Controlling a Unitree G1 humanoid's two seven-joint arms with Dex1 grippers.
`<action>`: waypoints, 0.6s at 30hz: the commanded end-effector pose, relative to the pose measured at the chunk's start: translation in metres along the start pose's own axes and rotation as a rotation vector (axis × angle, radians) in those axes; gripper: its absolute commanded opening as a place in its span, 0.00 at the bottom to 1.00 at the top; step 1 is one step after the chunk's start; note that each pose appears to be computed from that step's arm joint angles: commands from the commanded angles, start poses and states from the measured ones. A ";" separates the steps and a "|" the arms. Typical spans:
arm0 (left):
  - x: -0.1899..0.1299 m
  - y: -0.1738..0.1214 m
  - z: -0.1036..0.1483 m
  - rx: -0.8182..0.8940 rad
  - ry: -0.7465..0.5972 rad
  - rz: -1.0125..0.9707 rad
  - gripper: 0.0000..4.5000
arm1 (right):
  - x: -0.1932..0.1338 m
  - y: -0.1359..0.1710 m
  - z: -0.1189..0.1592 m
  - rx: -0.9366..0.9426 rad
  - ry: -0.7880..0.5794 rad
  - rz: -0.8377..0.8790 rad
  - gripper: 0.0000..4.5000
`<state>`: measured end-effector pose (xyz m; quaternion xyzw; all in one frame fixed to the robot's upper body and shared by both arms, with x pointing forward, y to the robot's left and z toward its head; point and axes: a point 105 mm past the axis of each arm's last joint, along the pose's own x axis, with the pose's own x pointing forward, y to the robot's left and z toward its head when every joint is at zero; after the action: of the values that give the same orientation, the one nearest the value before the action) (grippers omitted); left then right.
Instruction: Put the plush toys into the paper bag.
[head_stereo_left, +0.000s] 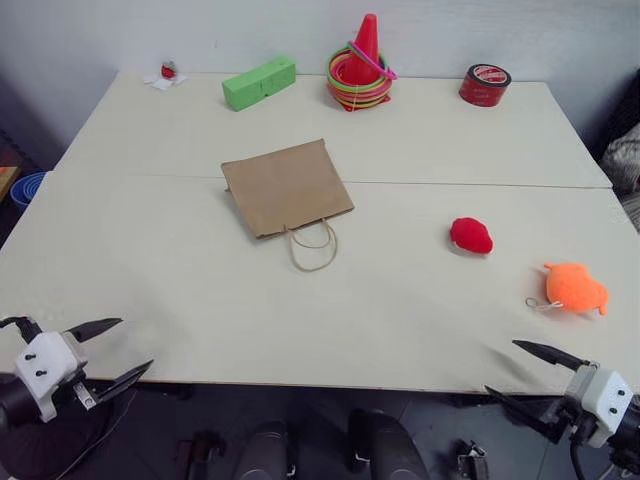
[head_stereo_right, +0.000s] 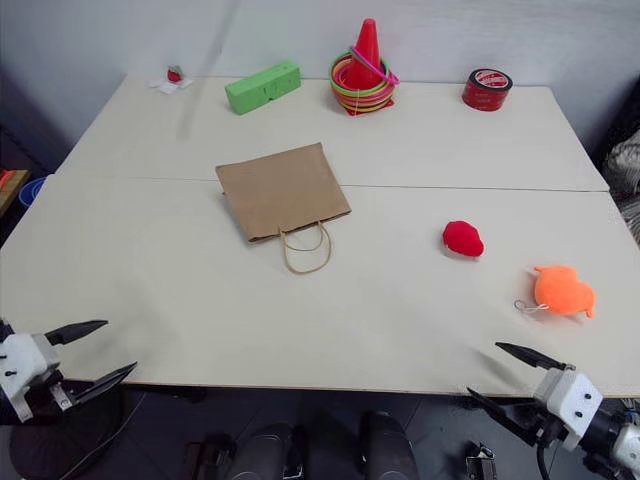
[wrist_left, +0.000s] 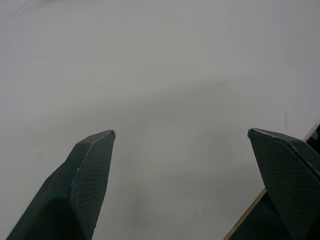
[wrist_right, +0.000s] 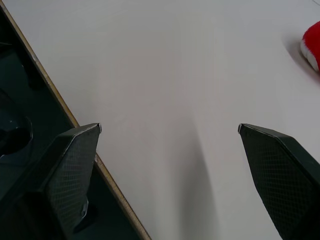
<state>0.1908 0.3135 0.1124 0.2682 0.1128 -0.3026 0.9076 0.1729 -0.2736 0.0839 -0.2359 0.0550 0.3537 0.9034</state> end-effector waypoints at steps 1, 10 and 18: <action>0.005 0.002 0.005 0.033 -0.011 -0.016 0.99 | 0.002 -0.001 0.014 -0.021 -0.059 -0.034 1.00; 0.077 0.002 0.090 0.005 -0.239 -0.195 0.99 | 0.045 -0.005 0.084 0.105 -0.379 -0.103 1.00; 0.180 -0.001 0.138 0.202 -0.299 -0.255 0.99 | 0.084 -0.002 0.121 0.094 -0.499 -0.093 1.00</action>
<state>0.3290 0.1527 0.1692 0.2621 -0.0231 -0.4663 0.8446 0.2308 -0.1719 0.1640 -0.0952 -0.1542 0.3553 0.9170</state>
